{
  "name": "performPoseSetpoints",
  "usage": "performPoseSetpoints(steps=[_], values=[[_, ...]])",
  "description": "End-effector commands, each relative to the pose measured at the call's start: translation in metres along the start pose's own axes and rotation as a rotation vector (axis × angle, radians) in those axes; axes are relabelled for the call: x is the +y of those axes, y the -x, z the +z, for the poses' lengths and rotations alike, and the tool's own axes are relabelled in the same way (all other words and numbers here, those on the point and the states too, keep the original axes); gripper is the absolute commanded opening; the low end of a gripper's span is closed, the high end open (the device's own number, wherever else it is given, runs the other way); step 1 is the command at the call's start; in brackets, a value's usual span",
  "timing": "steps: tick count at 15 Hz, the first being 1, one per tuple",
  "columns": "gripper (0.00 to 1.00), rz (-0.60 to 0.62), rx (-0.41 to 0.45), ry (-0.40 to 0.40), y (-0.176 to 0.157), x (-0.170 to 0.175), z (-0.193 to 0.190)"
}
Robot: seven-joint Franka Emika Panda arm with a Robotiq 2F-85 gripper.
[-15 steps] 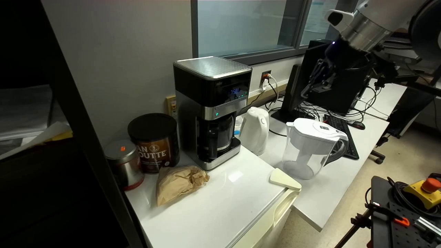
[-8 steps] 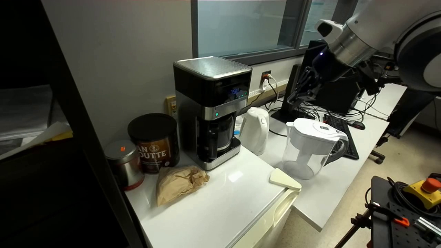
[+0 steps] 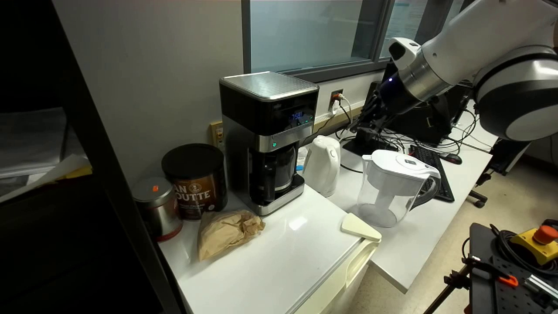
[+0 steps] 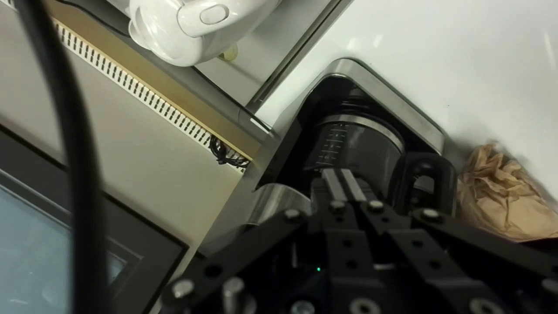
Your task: Press the button on the coffee machine
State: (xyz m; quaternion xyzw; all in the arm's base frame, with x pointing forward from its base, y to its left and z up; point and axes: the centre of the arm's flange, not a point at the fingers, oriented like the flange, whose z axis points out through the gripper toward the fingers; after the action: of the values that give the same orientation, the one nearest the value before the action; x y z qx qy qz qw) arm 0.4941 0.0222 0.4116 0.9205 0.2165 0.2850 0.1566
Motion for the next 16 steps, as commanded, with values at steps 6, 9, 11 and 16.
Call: performPoseSetpoints(steps=[6, 9, 11, 16], values=[[0.0, 0.042, 0.082, 0.108, -0.022, -0.006, 0.029], [0.0, 0.053, 0.093, 0.112, -0.028, -0.012, 0.036], [0.0, 0.059, 0.099, 0.115, -0.031, -0.015, 0.041], [0.0, 0.075, 0.109, 0.121, -0.039, -0.019, 0.057]])
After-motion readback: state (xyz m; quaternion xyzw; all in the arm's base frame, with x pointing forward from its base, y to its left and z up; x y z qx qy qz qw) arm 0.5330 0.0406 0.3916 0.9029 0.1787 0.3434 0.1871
